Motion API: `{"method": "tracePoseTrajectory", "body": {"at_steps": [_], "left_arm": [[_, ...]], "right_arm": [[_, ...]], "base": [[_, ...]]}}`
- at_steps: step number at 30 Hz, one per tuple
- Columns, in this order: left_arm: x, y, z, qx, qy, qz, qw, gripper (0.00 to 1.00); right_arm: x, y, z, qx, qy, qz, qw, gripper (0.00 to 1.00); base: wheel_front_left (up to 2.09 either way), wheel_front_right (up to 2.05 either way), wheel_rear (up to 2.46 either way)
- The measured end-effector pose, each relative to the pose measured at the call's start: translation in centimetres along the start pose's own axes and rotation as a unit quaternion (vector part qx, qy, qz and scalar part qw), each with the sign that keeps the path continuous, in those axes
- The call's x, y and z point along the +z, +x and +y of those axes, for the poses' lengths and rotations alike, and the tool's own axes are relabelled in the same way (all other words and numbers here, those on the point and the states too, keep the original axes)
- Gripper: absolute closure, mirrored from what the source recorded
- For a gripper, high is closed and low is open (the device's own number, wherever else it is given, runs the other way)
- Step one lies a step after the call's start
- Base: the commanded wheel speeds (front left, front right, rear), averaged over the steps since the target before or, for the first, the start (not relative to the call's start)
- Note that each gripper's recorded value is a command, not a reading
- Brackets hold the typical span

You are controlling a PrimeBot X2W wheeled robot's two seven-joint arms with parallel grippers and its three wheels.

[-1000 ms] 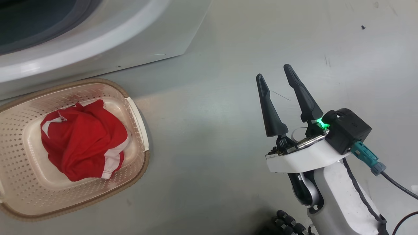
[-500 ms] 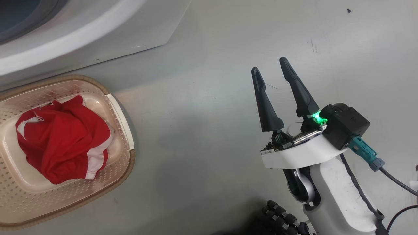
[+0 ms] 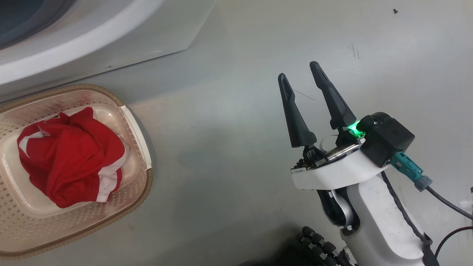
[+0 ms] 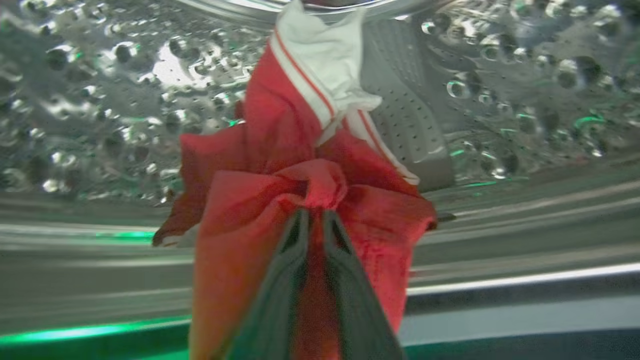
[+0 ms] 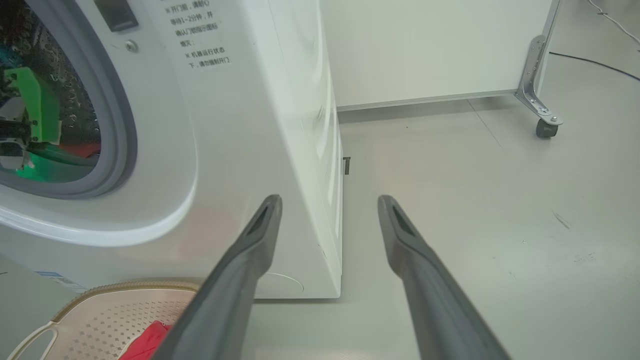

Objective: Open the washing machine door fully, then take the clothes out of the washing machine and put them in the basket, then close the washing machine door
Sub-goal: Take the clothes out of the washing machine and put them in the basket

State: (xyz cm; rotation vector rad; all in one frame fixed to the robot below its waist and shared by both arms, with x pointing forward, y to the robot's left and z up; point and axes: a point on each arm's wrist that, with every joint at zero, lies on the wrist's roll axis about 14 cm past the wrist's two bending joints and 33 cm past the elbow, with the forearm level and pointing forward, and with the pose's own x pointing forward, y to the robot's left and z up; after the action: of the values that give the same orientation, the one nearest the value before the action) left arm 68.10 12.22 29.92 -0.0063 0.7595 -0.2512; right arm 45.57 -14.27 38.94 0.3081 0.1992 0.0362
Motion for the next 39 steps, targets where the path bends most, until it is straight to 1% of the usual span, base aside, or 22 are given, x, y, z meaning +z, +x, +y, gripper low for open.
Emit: {"method": "tracePoseTrajectory", "body": {"at_steps": [9, 14, 20, 27, 34, 39], "left_arm": [[1.0, -0.1, -0.1, 0.001, 0.003, -0.003, 1.000, 1.00], [2.6, -0.4, -0.7, -0.004, 0.012, -0.036, 0.999, 1.00], [4.2, -1.0, -2.4, -0.021, 0.006, -0.079, 0.997, 1.00], [6.3, -2.5, -4.3, -0.037, -0.006, -0.147, 0.988, 1.00], [5.5, -4.3, -5.7, -0.043, -0.019, -0.186, 0.981, 1.00], [6.0, -6.4, -6.4, -0.045, -0.028, -0.230, 0.972, 1.00]], "right_arm": [[0.3, 0.3, 0.1, 0.001, -0.003, -0.004, 1.000, 0.00], [0.5, 0.6, 0.2, 0.003, -0.004, -0.008, 1.000, 0.00], [0.8, 0.7, 0.3, 0.007, -0.004, -0.012, 1.000, 0.00], [1.2, 0.7, 0.6, 0.010, -0.011, -0.018, 1.000, 0.00], [2.0, 0.7, 0.9, 0.015, -0.028, -0.028, 0.999, 0.00], [2.5, 0.6, 1.1, 0.018, -0.035, -0.035, 0.999, 0.00]], "base": [[0.00, 0.00, 0.00], [0.00, 0.00, 0.00], [0.00, 0.00, 0.00], [0.00, 0.00, 0.00], [0.00, 0.00, 0.00], [0.00, 0.00, 0.00]]}}
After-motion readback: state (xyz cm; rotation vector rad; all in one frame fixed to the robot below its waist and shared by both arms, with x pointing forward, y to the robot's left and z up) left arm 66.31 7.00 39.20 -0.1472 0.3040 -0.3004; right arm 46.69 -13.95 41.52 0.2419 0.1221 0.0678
